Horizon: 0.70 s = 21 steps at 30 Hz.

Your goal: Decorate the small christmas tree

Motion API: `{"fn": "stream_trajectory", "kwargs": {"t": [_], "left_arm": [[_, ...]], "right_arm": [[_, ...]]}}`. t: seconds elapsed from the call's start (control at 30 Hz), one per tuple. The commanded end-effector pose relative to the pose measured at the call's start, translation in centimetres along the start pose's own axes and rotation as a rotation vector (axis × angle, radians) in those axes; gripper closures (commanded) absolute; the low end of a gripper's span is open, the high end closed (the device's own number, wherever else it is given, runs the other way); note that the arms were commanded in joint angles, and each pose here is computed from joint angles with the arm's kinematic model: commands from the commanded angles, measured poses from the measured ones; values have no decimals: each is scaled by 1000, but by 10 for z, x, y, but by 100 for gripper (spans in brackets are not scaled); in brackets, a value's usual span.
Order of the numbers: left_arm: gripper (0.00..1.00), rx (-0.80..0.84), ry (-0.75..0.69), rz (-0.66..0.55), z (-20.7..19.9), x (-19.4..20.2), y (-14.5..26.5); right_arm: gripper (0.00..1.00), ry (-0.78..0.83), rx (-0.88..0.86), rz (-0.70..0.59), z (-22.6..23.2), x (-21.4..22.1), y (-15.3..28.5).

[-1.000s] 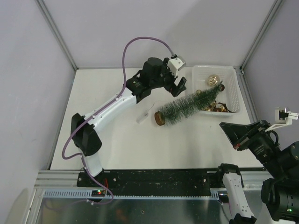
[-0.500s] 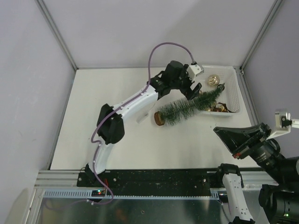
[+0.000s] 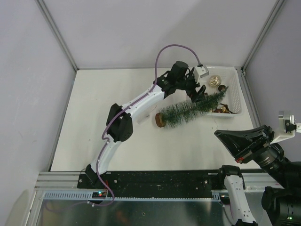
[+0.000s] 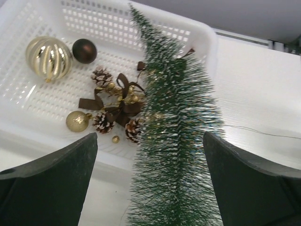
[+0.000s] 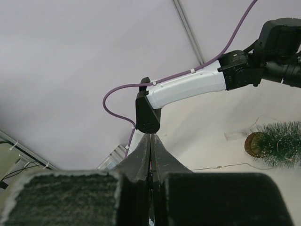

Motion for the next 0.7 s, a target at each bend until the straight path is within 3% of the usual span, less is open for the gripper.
{"fn": "stream_trajectory", "kwargs": {"t": [0.0, 0.27, 0.57, 0.67], "left_arm": [[5, 112, -23, -102, -7, -30, 11], [20, 162, -17, -85, -12, -17, 4], [47, 102, -49, -42, -7, -3, -9], [60, 105, -52, -39, -7, 0, -11]], "right_arm": [[100, 13, -13, 1, -2, -5, -4], [100, 18, -7, -10, -2, -6, -4], [100, 22, -12, -14, -2, -7, -5], [100, 21, -12, -15, -2, -9, -6]]}}
Point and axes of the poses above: each gripper's point midway between its finger pads, its own y axis back along the fingers, its own z axis along the line the jaws close on, x = y × z, the point moved 7 cm from there along y, back along the fingers, and after that the axes turned 9 degrees about -y, right-handed, at the moved point
